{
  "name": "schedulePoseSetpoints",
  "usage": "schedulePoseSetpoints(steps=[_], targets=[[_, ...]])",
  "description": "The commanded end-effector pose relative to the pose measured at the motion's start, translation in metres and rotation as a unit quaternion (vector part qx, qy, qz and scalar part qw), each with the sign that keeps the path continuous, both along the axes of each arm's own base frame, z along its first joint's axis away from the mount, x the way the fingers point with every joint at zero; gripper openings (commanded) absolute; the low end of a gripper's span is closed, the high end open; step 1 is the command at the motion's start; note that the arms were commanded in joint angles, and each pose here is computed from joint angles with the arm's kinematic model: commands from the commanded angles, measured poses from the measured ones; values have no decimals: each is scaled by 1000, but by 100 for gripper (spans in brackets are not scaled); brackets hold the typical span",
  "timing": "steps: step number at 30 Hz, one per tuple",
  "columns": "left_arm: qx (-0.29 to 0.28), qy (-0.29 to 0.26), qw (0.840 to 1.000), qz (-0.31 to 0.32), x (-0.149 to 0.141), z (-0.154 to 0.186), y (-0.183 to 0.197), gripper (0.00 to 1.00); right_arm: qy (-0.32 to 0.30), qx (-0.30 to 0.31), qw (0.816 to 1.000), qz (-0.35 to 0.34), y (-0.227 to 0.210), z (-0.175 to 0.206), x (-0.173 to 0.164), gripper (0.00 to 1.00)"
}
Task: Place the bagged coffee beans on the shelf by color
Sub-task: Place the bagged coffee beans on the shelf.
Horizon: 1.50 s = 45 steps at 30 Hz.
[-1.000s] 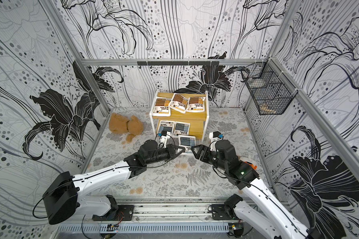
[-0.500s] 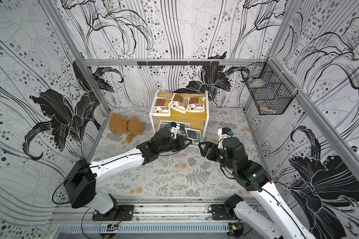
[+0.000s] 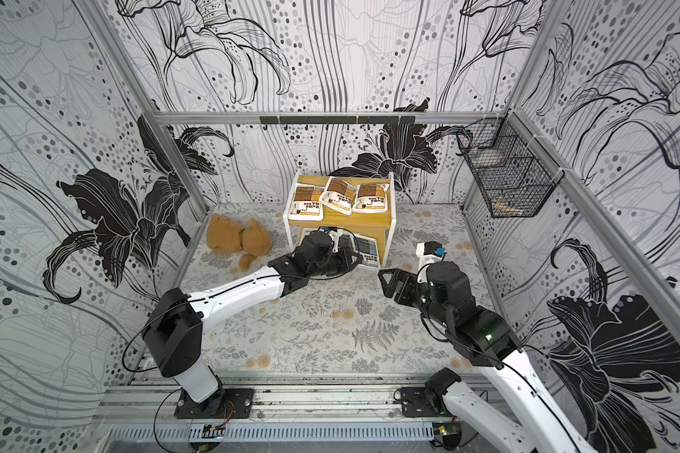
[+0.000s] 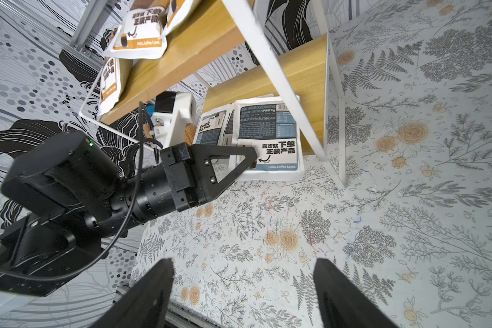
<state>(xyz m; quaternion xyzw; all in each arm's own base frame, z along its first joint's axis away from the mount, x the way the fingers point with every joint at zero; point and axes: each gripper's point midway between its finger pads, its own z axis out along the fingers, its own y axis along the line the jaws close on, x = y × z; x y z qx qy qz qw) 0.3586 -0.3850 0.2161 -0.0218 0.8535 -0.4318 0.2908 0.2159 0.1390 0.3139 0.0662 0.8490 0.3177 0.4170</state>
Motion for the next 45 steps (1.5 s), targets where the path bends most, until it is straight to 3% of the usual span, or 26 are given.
schedulePoseSetpoints(steps=[1, 40, 45], targets=[[13, -15, 1000, -8, 8, 1, -4, 0, -14, -8, 1000, 0, -5, 6, -2, 84], [14, -19, 999, 29, 58, 0, -11, 0, 0, 29, 999, 16, 3, -15, -10, 85], [19, -14, 999, 28, 58, -3, -11, 21, -1, 30, 999, 17, 3, -15, -11, 85]])
